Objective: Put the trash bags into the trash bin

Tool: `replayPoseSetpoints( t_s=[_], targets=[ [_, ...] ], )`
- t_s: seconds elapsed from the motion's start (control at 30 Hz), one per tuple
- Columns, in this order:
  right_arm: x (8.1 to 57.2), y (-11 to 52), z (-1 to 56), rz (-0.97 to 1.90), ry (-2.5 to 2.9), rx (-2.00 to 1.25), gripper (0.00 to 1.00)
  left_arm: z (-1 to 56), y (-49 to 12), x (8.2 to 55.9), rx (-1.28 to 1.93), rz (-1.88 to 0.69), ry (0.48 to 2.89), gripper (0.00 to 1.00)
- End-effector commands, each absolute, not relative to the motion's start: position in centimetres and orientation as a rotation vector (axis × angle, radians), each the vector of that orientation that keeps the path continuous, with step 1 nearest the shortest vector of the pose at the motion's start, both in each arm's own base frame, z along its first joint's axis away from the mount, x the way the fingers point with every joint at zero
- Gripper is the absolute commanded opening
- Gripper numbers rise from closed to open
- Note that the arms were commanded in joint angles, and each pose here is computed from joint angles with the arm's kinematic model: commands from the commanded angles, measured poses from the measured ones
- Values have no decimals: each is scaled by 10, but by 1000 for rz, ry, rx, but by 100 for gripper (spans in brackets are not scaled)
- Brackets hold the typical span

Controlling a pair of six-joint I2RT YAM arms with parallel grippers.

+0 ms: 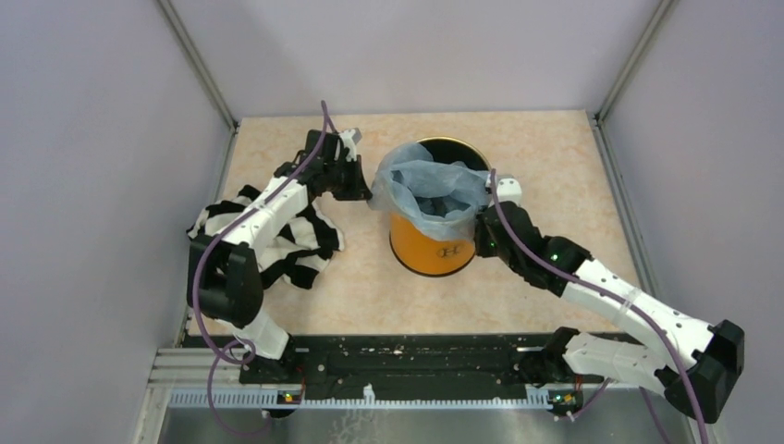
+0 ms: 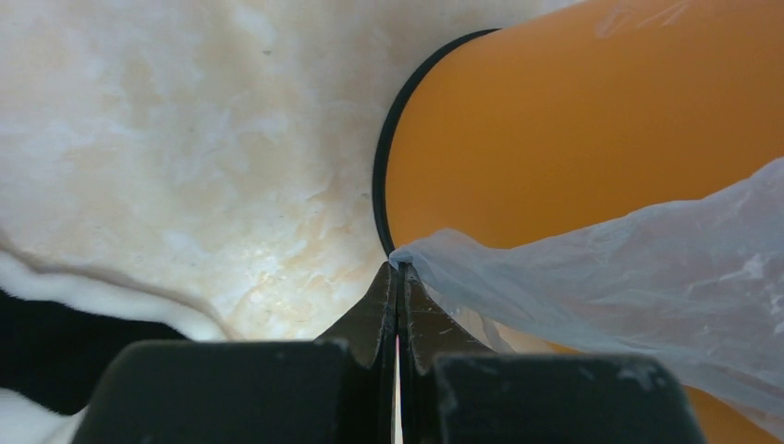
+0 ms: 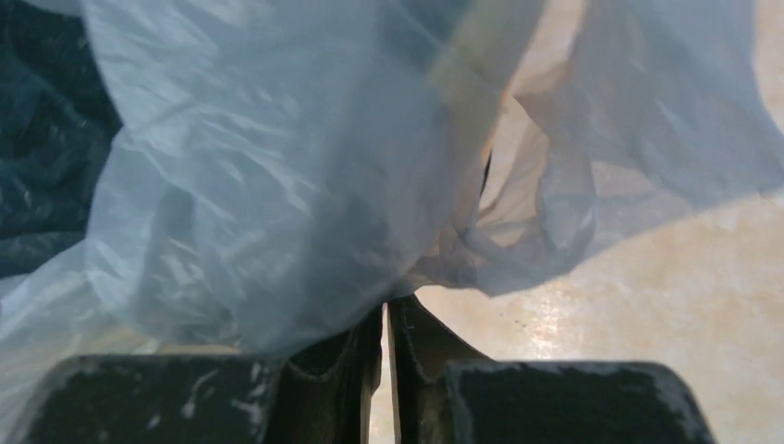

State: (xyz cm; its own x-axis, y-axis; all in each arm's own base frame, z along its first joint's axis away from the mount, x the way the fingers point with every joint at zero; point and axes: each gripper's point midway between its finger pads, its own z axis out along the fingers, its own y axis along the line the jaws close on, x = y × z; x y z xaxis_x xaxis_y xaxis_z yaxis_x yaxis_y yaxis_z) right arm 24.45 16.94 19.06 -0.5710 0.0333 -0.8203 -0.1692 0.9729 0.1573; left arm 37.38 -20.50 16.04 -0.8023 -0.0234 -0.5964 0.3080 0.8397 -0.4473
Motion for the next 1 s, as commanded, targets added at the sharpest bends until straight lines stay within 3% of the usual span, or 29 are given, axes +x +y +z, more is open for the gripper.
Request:
replayPoseSetpoints(
  t_s=[0.0,0.1,0.23,0.47,0.53,0.67,0.77,0.87,0.97],
  targets=[
    [248,192,206,336,2116,-142,10,169,-184,389,191,-656,2384,0],
    [248,167,202,221,2126,-94,10,166,-169,392,155,-632,2394,0],
    [243,145,199,166,2148,-52,2,168,-160,394,131,-610,2393,0],
    [236,134,206,139,2150,-57,8,178,-164,405,133,-627,2368,0],
    [235,130,213,122,2143,-62,15,184,-167,410,138,-642,2356,0],
    [233,133,240,169,2109,-104,55,193,-178,420,159,-677,2337,0],
    [226,135,263,218,2088,-151,73,195,-184,424,172,-691,2332,0],
    [221,139,290,284,2038,-193,80,198,-187,426,183,-697,2322,0],
    [221,147,326,345,1963,-244,81,199,-187,427,194,-693,2315,0]
  ],
)
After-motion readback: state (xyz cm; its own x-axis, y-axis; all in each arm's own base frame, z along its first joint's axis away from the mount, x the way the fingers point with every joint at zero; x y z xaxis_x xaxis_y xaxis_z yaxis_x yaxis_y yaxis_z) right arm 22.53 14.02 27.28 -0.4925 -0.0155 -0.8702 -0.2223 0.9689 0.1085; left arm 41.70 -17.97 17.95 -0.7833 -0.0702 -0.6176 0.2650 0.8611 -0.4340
